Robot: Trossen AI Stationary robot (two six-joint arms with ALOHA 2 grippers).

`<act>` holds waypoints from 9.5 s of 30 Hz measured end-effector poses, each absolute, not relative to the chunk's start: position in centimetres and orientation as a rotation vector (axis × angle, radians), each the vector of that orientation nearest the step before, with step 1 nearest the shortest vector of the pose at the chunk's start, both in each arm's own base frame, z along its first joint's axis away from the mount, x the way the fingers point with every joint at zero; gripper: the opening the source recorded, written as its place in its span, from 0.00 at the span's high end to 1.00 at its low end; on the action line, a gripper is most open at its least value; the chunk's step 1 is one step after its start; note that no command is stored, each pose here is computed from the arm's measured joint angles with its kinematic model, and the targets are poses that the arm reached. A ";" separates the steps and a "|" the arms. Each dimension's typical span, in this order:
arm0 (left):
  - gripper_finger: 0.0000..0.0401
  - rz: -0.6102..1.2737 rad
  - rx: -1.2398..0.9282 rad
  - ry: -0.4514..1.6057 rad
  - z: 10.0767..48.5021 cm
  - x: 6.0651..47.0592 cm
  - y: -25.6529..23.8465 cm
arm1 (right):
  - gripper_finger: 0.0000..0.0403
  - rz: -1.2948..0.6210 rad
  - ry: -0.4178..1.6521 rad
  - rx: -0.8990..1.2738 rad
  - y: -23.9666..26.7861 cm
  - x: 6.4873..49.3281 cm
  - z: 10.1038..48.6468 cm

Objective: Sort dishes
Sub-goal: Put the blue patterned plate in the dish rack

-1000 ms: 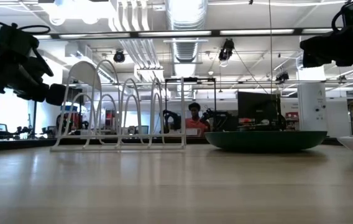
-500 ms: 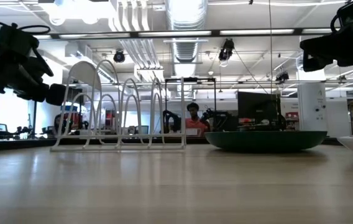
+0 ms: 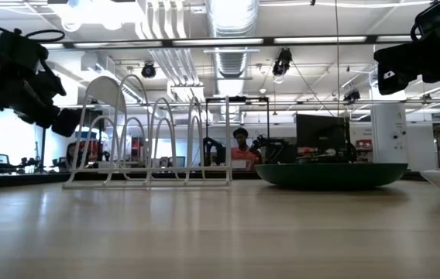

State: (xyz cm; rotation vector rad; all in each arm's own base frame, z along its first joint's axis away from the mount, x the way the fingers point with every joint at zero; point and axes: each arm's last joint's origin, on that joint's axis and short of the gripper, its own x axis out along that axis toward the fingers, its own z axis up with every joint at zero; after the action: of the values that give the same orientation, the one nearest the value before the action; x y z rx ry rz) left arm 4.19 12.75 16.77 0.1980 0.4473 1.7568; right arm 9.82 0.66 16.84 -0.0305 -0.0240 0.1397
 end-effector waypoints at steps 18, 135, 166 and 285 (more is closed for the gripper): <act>1.00 1.966 0.252 -0.014 20.8 4.1 11.3 | 0.98 0.139 -0.022 -0.002 0.7 9.8 16.8; 1.00 -0.745 -0.423 0.282 26.3 46.7 -3.4 | 0.98 -0.139 0.416 0.305 0.1 10.6 21.1; 1.00 0.327 0.047 0.709 23.7 47.5 -3.9 | 0.98 -0.374 0.463 0.487 -0.4 9.2 22.0; 1.00 0.011 -0.066 1.105 17.1 50.2 -3.5 | 0.98 -0.584 0.703 0.493 -0.6 10.5 15.4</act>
State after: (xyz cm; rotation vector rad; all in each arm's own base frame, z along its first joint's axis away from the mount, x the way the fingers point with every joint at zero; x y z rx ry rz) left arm 50.15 -3.54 17.07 -0.0661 1.1052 0.0105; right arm 10.46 -0.62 15.38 0.4930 0.7027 -0.5844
